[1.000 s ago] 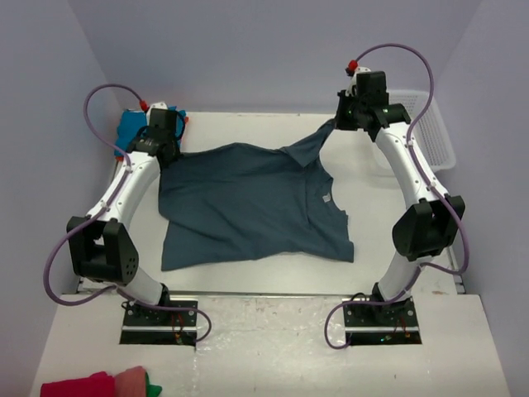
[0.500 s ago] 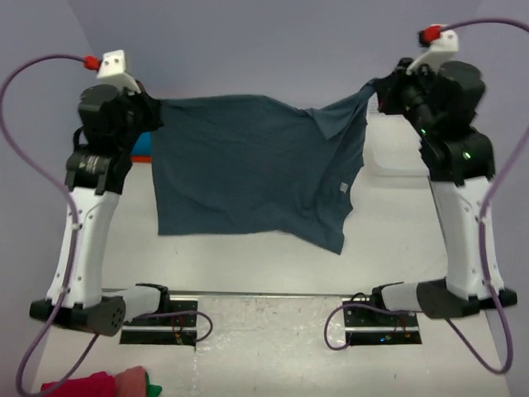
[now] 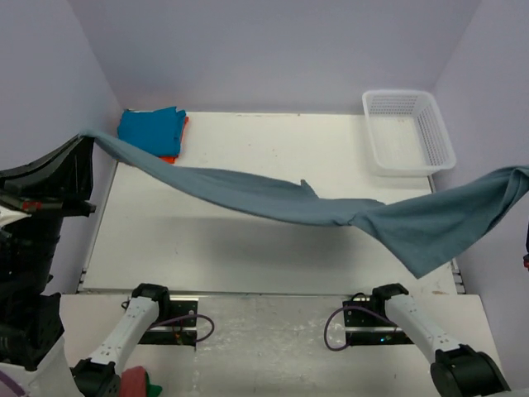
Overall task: Fold and stack the t-shirts
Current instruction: Flatten out the tshirt
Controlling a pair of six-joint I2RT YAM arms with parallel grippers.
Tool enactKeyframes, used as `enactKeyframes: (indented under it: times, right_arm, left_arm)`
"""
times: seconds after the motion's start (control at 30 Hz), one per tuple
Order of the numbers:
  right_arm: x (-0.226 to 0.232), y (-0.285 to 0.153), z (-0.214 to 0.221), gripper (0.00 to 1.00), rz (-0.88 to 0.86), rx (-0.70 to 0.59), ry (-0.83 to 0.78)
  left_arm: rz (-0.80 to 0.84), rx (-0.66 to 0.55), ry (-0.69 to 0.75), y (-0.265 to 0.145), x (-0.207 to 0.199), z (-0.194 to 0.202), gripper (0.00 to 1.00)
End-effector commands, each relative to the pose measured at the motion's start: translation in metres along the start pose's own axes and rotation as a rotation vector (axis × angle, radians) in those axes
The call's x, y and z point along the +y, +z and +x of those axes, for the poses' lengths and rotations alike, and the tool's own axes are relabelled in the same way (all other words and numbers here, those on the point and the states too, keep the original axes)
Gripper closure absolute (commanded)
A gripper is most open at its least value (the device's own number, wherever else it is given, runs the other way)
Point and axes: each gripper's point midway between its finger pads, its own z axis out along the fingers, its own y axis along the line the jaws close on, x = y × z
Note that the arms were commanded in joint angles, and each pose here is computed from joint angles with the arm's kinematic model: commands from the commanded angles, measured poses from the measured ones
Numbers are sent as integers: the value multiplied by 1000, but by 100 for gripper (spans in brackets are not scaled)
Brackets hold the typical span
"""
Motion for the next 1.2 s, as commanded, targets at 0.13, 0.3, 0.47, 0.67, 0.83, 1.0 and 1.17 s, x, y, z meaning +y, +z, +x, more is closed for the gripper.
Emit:
enactKeyframes:
  times: [0.13,0.3,0.47,0.67,0.83,1.0,1.17]
  right_arm:
    - [28,10,7,100,-167,41,43]
    - [4,77,38,100,-124,72,30]
    - [-31,173,128,100,-106,206,-14]
    - [-78,244,318,100,-98,495,-2]
    - [-105,248,479,100,-112,729,59]
    - [-115,248,560,100,-151,811,101]
    - [-133,244,618,100,-139,856,119]
  left_arm:
    - [59,-66,41,4,-10,-21,100]
    - [-27,8,15,50,20,29,100]
    - [-172,115,24,107,71,111,100]
    - [-331,374,28,160,140,279,100]
    - [-408,536,5,168,187,402,100]
    - [-406,688,-5,163,208,502,100]
    - [-382,741,-13,165,219,554,100]
